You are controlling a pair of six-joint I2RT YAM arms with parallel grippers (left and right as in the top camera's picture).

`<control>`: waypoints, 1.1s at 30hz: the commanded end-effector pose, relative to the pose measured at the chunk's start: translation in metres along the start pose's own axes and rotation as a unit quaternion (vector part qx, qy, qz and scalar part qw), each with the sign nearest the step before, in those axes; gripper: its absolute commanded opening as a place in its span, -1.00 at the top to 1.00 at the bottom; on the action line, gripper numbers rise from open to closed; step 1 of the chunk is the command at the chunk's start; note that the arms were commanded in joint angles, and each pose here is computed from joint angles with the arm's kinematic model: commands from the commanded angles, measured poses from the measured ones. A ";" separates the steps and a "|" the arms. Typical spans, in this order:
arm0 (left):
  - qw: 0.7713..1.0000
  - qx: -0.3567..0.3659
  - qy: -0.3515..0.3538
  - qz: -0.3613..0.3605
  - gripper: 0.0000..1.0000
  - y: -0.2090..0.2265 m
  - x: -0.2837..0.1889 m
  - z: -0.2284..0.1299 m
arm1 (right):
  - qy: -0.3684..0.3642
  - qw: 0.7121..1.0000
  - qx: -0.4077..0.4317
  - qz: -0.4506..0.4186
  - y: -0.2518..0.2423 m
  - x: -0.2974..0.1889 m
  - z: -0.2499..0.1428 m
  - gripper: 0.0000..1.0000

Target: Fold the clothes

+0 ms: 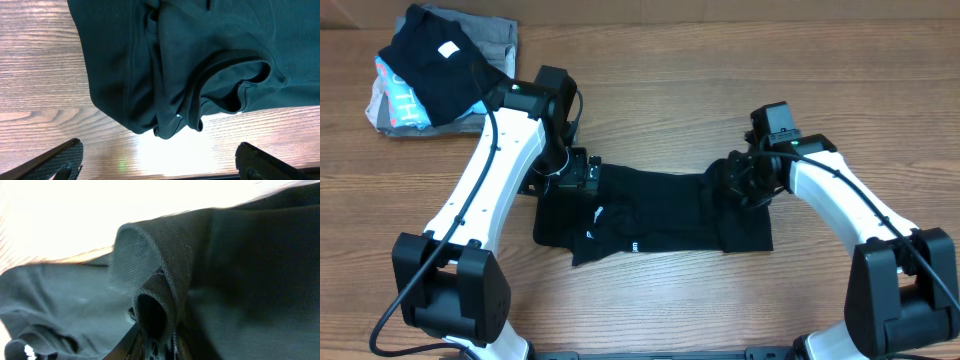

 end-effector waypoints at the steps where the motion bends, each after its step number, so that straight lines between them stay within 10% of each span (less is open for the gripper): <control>1: 1.000 0.002 0.004 -0.006 -1.00 -0.001 0.003 0.001 | 0.014 1.000 -0.011 0.017 0.016 0.007 -0.013 0.56; 15: 1.000 0.003 0.005 -0.006 -1.00 -0.001 0.003 0.001 | -0.002 1.000 -0.003 -0.008 0.023 -0.023 -0.022 0.18; 18: 1.000 0.003 0.004 -0.006 -1.00 -0.001 0.003 0.001 | -0.007 1.000 -0.004 -0.026 0.003 -0.047 -0.014 -0.38; 23: 1.000 0.002 0.005 -0.006 -1.00 -0.001 0.003 0.000 | -0.039 0.993 0.038 -0.108 -0.043 -0.059 0.005 -0.78; 33: 1.000 0.004 0.009 -0.005 -1.00 -0.001 0.003 -0.001 | -0.041 0.994 0.060 -0.078 -0.104 -0.070 0.035 -0.95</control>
Point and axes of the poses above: each gripper's point midway between its finger pads, its own x axis out along the fingers, its own y axis along the line the jaws close on, z = x × y, the point moved 6 cm from there along -x, back along the fingers, and after that the axes turned 8 degrees about x, right-handed, at the moved point
